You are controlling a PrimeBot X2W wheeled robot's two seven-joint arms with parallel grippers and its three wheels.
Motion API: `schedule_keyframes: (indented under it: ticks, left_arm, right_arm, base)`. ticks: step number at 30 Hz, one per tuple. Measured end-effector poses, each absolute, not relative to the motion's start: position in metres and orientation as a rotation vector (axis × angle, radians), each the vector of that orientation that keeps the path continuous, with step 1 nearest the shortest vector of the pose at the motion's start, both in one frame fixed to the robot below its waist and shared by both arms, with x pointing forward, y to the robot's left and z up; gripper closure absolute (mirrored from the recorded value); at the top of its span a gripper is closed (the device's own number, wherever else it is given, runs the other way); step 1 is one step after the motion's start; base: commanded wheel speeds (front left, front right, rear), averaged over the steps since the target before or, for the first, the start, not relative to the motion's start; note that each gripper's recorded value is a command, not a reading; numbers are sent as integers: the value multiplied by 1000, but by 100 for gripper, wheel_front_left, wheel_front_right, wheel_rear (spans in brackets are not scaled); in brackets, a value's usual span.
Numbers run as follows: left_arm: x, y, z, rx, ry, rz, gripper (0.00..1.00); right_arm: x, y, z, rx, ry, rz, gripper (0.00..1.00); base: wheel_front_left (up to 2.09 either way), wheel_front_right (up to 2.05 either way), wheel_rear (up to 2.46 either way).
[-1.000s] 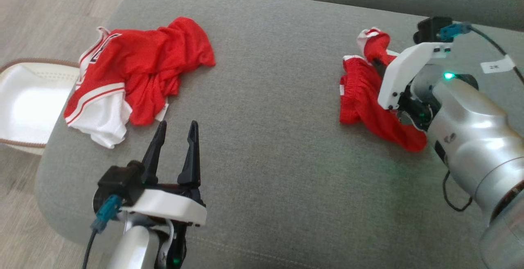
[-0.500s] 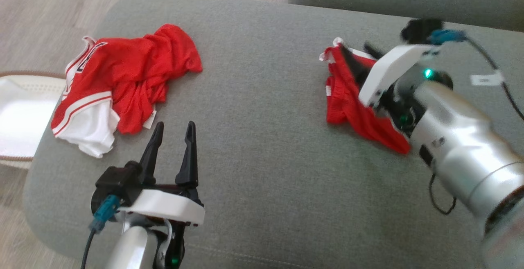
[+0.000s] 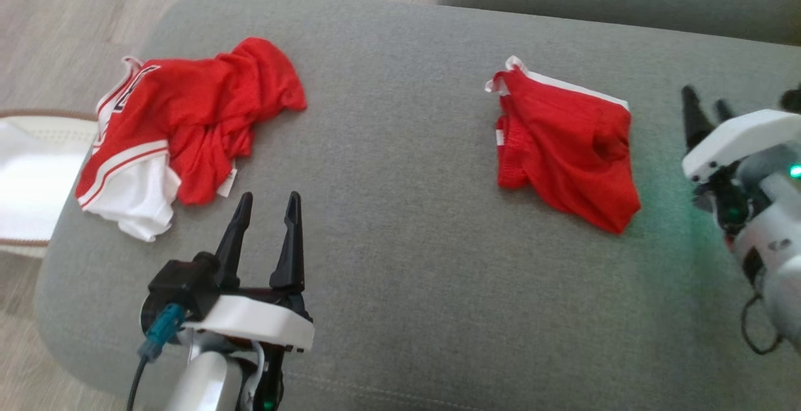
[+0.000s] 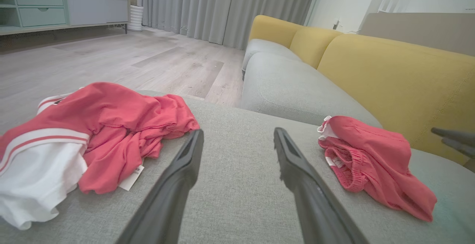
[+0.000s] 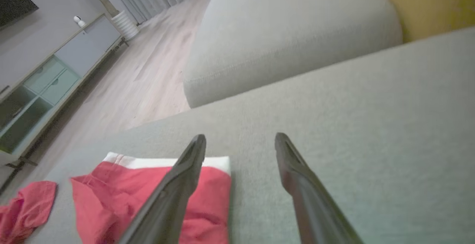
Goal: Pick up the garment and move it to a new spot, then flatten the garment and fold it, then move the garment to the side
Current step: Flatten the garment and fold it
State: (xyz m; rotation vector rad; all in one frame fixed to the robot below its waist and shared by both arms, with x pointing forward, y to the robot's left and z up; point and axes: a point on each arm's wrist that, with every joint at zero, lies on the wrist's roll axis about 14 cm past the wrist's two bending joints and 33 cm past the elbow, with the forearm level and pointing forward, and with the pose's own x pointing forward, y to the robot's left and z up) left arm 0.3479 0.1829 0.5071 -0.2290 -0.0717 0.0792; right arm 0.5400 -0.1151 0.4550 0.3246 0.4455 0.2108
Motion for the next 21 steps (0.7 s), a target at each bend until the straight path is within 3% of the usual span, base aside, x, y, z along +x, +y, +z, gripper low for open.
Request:
schedule_keyframes:
  ticks: [1, 2, 13, 21]
  left_arm:
    - [347, 184, 506, -228, -70, 84, 0]
    - [347, 186, 506, -227, -68, 89, 0]
    - [337, 202, 500, -227, -51, 148, 0]
    - [335, 204, 501, -227, -57, 155, 0]
  right_arm:
    - [538, -107, 450, 349, 481, 221, 81]
    - [537, -100, 447, 371, 515, 233, 100]
    - [514, -42, 419, 520, 859, 365, 100]
    - [465, 33, 425, 615, 1033, 608, 100]
  base:
    - [0, 0, 0]
    - [0, 0, 0]
    - [0, 0, 0]
    - [0, 0, 0]
